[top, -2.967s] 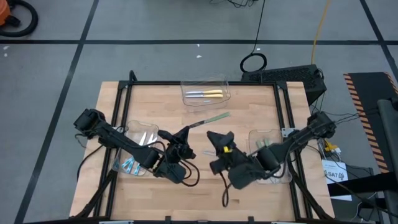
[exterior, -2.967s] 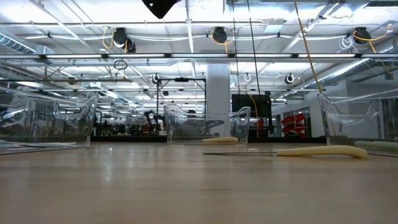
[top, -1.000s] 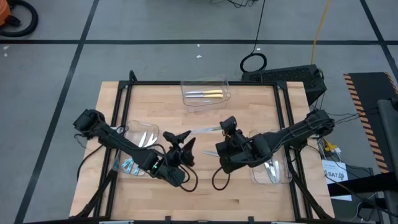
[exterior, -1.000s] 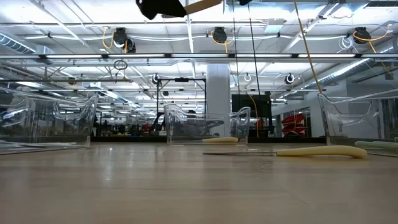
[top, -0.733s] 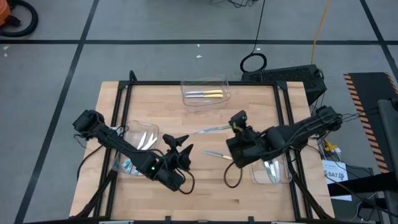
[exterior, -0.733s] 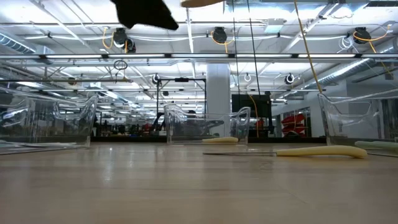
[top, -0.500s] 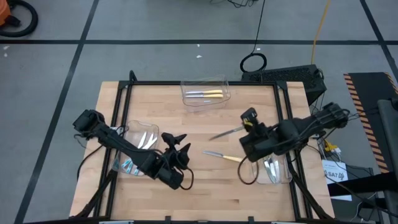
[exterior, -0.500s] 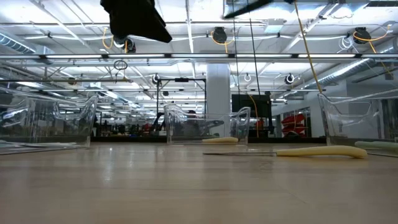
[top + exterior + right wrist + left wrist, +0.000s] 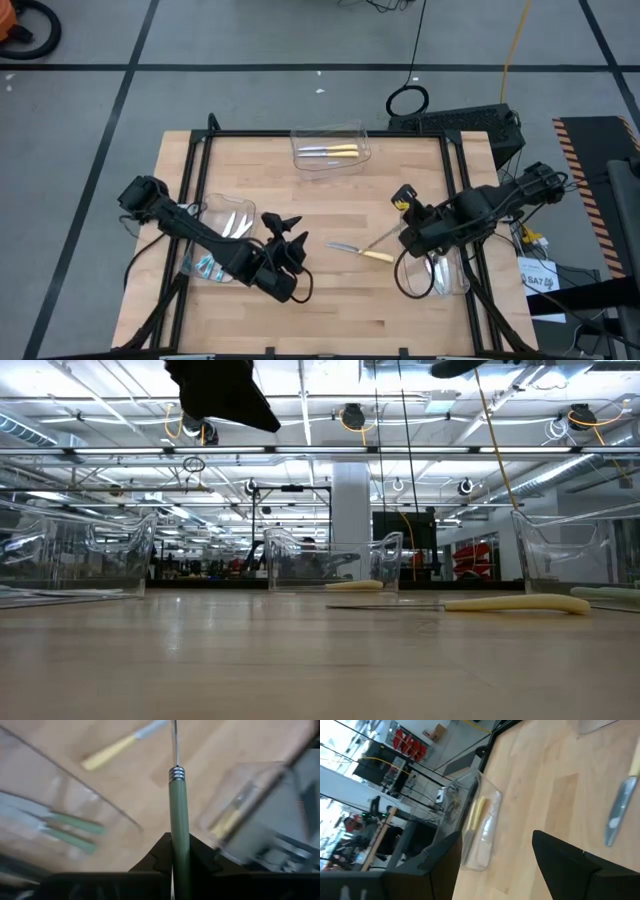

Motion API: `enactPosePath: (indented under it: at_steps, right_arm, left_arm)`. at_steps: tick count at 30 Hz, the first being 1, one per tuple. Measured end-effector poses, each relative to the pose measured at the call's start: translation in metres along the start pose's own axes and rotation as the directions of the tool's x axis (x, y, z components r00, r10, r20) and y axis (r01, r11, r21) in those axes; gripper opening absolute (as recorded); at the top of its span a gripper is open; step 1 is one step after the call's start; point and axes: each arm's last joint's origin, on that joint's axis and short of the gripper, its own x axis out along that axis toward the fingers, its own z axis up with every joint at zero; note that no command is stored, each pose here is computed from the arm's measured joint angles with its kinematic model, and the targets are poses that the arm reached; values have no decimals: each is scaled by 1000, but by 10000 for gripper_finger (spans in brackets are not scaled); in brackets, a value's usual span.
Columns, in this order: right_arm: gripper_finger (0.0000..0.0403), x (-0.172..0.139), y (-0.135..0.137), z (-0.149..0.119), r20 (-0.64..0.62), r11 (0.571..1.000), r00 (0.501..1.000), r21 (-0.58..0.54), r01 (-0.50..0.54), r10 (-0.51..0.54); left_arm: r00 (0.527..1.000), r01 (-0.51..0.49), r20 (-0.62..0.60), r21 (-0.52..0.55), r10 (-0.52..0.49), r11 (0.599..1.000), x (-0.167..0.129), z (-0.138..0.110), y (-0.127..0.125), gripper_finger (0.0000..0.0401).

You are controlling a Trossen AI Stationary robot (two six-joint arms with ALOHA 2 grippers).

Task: Sort silverware by color (type)
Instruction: Put the green knife into the bottom right transparent bin

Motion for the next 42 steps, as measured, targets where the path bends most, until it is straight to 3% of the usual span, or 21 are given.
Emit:
enactPosePath:
  at_steps: [9,28,42]
  right_arm:
    - [22,16,33,-8,18,972,971,1,-237,237]
    - [22,44,75,-69,-51,963,964,-67,-262,259]
    - [25,40,74,-80,-12,967,970,-82,-241,241]
  left_arm:
    - [1000,24,-1,-11,-24,1000,-1,0,-1,248]
    - [1000,24,2,-28,-24,999,-1,0,-1,248]
    - [1000,24,2,-37,-24,999,-1,0,-1,248]
